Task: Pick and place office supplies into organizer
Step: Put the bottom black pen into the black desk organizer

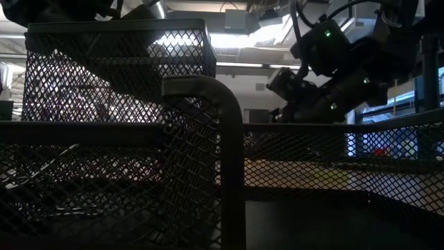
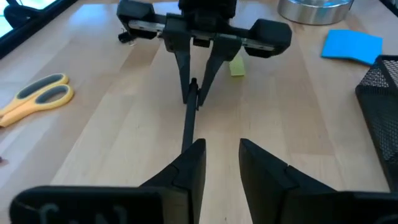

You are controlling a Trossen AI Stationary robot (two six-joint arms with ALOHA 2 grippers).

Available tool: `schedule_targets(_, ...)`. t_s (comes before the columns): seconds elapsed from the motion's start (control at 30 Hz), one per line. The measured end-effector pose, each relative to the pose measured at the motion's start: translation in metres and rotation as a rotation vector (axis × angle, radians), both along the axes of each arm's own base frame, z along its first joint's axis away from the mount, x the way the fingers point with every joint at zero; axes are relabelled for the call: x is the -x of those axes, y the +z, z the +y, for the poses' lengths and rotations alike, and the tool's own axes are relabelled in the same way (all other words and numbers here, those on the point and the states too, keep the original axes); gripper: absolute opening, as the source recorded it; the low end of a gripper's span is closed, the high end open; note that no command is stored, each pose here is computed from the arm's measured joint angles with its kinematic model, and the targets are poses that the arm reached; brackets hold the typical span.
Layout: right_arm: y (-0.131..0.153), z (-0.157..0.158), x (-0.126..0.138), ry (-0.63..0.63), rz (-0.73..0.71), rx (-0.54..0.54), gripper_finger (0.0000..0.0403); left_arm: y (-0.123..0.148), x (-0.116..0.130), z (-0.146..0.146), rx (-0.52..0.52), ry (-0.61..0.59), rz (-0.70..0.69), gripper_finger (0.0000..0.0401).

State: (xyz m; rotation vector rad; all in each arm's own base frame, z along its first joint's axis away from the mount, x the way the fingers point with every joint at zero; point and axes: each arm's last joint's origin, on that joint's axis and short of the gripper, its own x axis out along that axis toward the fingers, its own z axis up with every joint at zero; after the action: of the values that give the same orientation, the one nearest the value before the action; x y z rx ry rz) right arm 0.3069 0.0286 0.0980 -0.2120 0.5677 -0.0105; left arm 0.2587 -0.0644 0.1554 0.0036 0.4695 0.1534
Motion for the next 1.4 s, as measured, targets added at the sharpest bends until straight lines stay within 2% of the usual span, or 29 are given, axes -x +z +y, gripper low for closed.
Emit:
schedule_targets(0.27, 0.014, 0.000, 0.001, 0.015, -0.025, 0.020, 0.0064, -0.001, 0.000, 0.000, -0.003, 0.000, 0.009, 0.0089)
schedule_targets(0.43, 0.024, 0.001, -0.006, 0.049, 0.005, 0.074, 0.0065, -0.003, 0.002, 0.000, -0.012, -0.001, 0.041, 0.0089)
schedule_targets(0.7, 0.046, 0.003, -0.028, 0.113, 0.176, 0.166, 0.0064, -0.004, 0.002, 0.003, -0.021, 0.014, 0.052, 0.0089)
schedule_targets(1.0, 0.073, 0.004, -0.045, 0.172, 0.229, 0.272, 0.0064, -0.009, 0.004, 0.011, -0.002, 0.065, 0.113, 0.0095)
schedule_targets(1.4, 0.114, 0.002, -0.056, 0.208, 0.397, 0.372, 0.0066, -0.010, 0.003, 0.017, 0.004, 0.091, 0.121, 0.0100)
